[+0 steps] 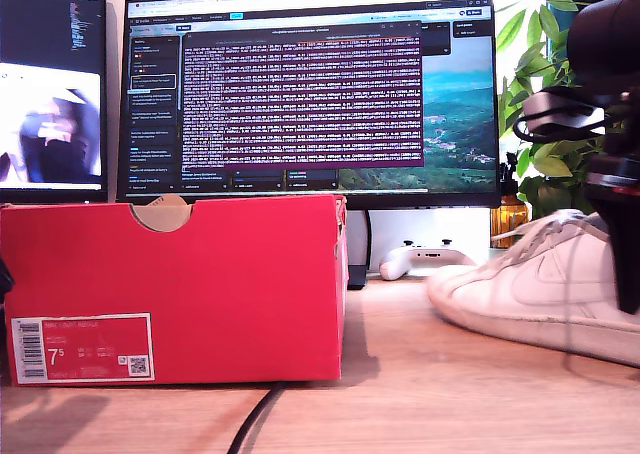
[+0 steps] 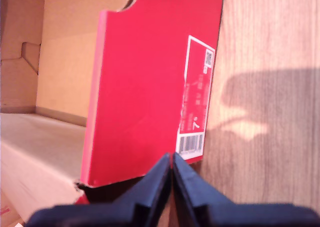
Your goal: Pack the white shoes by picking the first shoe and placing it inside the red shoebox, left side, then picking and rotating the second shoe and placing it in the shoebox
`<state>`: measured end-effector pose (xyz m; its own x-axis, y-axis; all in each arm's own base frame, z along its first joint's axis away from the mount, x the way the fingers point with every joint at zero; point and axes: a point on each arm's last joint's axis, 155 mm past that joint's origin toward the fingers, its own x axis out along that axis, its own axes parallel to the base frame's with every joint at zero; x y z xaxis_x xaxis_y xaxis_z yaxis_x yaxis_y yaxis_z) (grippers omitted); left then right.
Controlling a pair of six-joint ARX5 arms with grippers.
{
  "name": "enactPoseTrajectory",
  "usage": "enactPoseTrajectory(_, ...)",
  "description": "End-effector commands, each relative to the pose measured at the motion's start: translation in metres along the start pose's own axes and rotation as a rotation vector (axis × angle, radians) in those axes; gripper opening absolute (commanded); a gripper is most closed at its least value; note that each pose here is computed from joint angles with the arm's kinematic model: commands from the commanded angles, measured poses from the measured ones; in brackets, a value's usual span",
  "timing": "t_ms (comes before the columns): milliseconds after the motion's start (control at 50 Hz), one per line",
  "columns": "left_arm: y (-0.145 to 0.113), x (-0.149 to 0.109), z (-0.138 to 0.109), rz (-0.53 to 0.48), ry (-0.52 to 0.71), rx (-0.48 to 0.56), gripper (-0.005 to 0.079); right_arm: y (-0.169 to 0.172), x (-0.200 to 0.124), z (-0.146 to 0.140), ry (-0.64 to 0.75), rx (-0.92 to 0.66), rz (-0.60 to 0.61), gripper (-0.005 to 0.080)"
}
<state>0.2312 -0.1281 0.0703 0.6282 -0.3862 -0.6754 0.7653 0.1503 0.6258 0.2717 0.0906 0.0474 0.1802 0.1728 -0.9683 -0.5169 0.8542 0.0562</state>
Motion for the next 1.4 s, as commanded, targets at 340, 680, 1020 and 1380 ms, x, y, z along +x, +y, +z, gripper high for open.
enactPoseTrajectory(340, -0.002, 0.001, 0.001, -0.007, -0.002, 0.0, -0.0021, 0.055, -0.077, 0.092, -0.205, 0.206, 0.144, -0.0013)
enactPoseTrajectory(680, -0.002, 0.001, 0.0, -0.008, -0.001, -0.001, -0.0021, 0.11, -0.136, 0.163, -0.423, 0.362, 0.361, -0.0013)
enactPoseTrajectory(1020, -0.001, 0.001, 0.001, -0.006, -0.002, 0.0, -0.0021, 0.177, -0.182, 0.22, -0.63, 0.443, 0.602, -0.0013)
enactPoseTrajectory(1380, -0.001, 0.001, 0.001, -0.006, -0.002, 0.0, -0.0021, 0.222, -0.146, 0.253, -0.612, 0.518, 0.709, -0.0013)
